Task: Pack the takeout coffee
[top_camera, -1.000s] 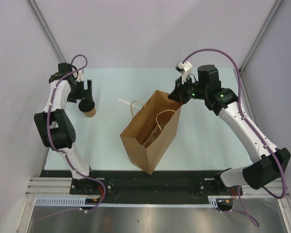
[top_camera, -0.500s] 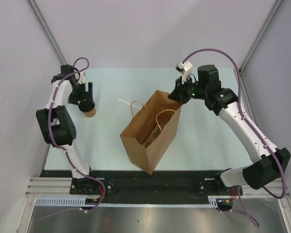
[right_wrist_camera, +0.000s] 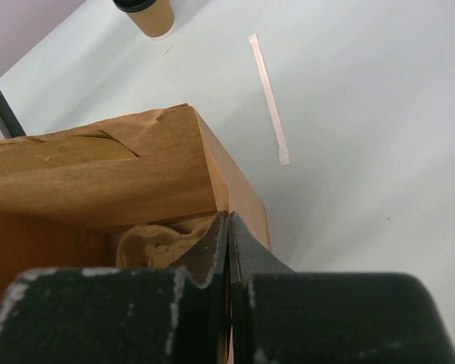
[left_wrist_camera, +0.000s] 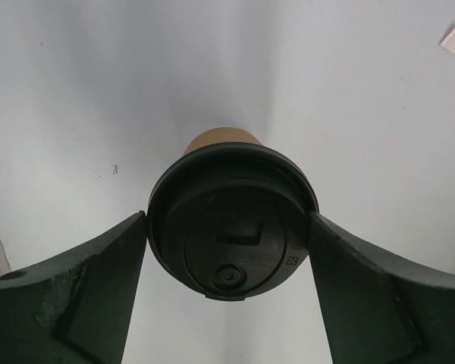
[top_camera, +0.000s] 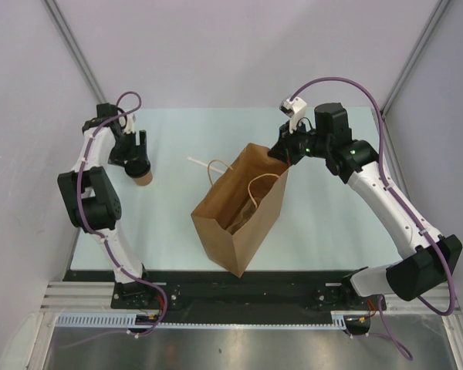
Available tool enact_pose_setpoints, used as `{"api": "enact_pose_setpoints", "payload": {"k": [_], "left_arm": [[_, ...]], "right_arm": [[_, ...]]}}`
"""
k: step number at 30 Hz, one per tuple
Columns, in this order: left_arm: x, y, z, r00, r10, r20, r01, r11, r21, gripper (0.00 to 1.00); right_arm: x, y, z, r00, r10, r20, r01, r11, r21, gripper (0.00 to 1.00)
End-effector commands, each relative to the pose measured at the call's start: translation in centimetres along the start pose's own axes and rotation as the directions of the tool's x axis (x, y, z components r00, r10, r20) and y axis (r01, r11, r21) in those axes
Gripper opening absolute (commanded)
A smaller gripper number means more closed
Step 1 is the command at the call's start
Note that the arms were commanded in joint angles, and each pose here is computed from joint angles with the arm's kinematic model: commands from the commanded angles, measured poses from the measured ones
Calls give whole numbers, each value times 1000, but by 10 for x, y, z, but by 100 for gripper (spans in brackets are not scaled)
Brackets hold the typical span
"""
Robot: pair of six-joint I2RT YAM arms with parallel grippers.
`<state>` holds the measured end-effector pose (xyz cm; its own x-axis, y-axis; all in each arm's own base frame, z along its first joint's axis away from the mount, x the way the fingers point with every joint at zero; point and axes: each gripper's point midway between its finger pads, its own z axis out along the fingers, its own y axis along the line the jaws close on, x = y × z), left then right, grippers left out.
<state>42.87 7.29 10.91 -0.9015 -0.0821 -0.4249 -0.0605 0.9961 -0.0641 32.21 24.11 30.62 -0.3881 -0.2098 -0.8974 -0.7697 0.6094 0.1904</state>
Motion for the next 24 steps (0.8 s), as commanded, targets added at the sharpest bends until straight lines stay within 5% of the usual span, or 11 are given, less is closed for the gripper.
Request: {"api": "enact_pose_setpoints", "payload": {"k": [1, 9, 16, 24], "left_arm": [[-8, 4, -3, 999, -16, 34, 16, 1000, 8, 84], [-9, 0, -14, 998, -6, 63, 5, 1000, 24, 72], [-16, -3, -37, 991, 45, 125, -49, 998, 30, 47], [-13, -9, -52, 987, 73, 145, -79, 996, 40, 38]], "right_arm": [[-11, -2, -7, 999, -14, 39, 13, 1000, 27, 0], [-11, -3, -9, 999, -11, 42, 10, 999, 39, 0], [-9, -4, -10, 999, -17, 35, 15, 999, 47, 0], [-9, -5, -8, 999, -20, 34, 19, 999, 48, 0]]}}
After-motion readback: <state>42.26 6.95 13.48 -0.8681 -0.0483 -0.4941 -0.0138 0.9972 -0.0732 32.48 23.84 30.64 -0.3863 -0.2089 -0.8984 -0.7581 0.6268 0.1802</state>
